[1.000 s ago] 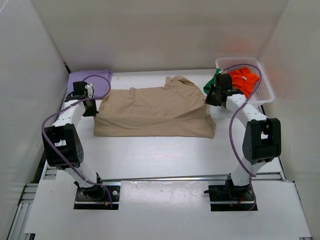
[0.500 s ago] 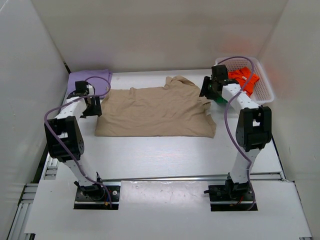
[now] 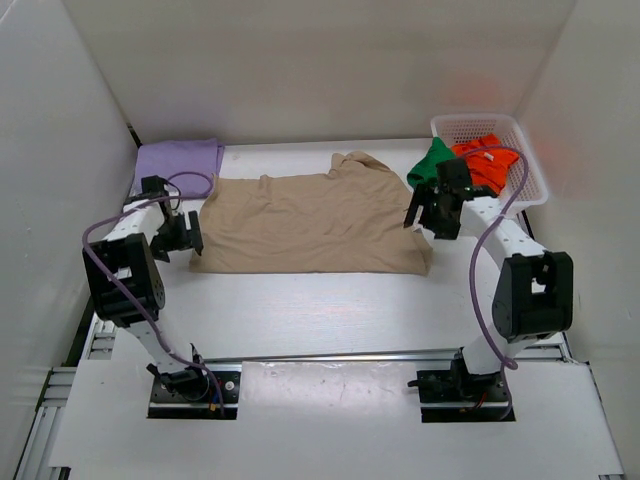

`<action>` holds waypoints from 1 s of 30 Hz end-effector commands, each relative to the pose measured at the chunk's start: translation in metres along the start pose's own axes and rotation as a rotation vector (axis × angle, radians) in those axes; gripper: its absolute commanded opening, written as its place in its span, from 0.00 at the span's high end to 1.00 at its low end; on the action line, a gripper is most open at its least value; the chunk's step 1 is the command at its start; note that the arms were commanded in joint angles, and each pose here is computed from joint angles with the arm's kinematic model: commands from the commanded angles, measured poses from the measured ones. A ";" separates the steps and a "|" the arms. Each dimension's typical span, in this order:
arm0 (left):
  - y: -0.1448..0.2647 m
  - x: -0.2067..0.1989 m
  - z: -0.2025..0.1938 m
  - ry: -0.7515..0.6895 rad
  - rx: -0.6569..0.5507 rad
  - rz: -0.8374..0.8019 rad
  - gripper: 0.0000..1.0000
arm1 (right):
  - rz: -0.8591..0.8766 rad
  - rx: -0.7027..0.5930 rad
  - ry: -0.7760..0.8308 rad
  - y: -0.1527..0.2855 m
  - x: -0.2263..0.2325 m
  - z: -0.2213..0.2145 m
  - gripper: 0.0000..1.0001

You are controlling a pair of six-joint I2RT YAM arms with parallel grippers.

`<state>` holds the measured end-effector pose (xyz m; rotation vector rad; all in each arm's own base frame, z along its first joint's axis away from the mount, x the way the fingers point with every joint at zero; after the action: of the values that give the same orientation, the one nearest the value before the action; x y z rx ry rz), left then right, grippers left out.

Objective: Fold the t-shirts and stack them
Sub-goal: Fold the flattened tshirt in 1/3 of the way

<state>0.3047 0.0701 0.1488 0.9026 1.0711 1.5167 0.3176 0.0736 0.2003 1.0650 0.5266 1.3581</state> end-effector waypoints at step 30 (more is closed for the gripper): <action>0.061 0.025 -0.115 0.021 0.184 0.274 0.48 | -0.165 0.291 -0.379 0.033 -0.039 -0.154 0.99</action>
<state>0.2003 0.0643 0.1621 1.0829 1.1472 1.5929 0.1937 0.0840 0.1594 1.4265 0.4715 1.0731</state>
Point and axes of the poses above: each gripper's point midway between its finger pads, its own y axis back along the fingers, its own x axis along the line the jaws close on, z = x × y, the point moved 10 cm from there along y, back along the fingers, and after that the axes turned 2 degrees about -y, right-handed, at the moved point
